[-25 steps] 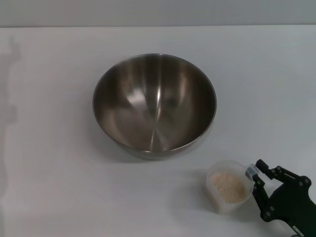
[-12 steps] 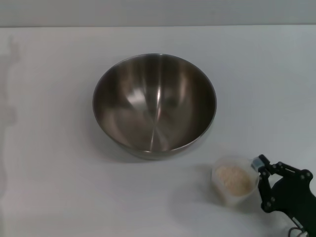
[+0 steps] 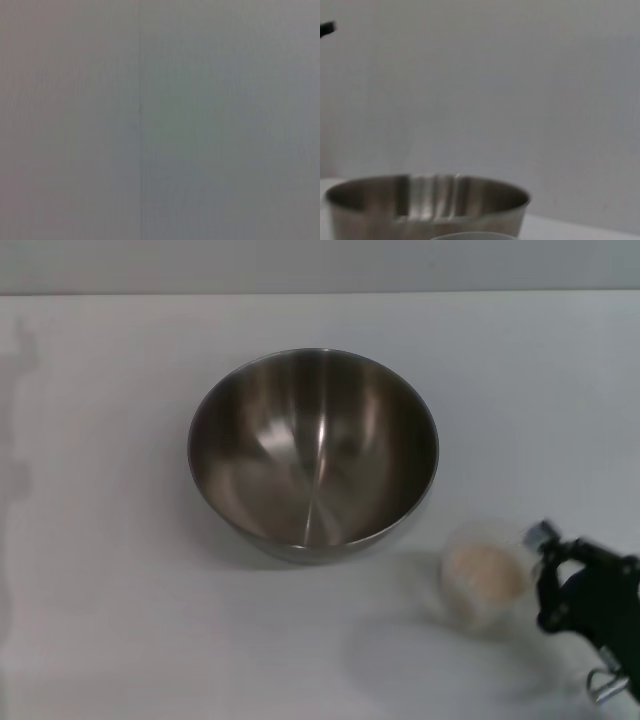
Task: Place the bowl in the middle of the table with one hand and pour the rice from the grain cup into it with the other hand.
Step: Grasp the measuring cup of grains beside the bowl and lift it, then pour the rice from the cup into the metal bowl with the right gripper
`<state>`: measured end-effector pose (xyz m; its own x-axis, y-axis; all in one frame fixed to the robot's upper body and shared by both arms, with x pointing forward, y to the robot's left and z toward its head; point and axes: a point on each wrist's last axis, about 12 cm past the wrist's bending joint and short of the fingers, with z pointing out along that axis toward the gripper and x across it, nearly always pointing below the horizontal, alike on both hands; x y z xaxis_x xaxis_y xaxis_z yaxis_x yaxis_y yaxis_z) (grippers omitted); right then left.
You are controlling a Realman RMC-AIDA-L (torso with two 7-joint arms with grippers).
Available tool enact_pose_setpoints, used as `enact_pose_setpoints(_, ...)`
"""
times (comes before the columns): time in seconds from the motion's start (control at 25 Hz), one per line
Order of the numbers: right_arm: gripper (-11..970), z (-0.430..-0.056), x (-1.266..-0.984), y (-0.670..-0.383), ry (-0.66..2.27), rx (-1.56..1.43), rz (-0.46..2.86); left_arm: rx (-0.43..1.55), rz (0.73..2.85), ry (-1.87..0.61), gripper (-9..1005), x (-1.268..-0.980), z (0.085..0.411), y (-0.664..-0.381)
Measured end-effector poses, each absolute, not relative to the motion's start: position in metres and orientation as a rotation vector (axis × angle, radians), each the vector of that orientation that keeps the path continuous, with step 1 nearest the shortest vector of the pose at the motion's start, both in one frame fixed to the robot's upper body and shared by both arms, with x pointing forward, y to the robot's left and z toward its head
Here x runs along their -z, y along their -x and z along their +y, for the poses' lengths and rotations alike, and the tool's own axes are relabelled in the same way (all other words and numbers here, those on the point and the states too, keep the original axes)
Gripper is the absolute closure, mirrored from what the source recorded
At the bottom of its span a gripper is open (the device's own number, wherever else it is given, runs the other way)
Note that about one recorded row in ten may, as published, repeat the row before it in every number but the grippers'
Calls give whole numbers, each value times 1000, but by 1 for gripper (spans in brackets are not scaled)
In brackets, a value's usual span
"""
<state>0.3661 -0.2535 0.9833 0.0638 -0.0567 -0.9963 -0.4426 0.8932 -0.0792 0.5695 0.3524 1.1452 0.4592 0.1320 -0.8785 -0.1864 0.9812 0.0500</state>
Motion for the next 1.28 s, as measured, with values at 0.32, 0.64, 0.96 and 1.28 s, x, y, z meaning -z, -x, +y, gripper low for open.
enact_pose_setpoints(0.32,939,-277,-1013,-390,174,-140,1288,-175,1080,34,543,-1139,347,-565)
enact_pose_setpoints(0.64,942,-276,-1052,-463,183,125,1061,-94,1078,-32,545,-1129,325,-553)
enact_pose_setpoints(0.96,945,-239,-1084,-538,535,297,918,14,1070,-17,546,-1117,316,-534)
enact_pose_setpoints(1.28,945,-201,-1072,-558,983,420,838,2,1072,-9,548,-1113,320,-531)
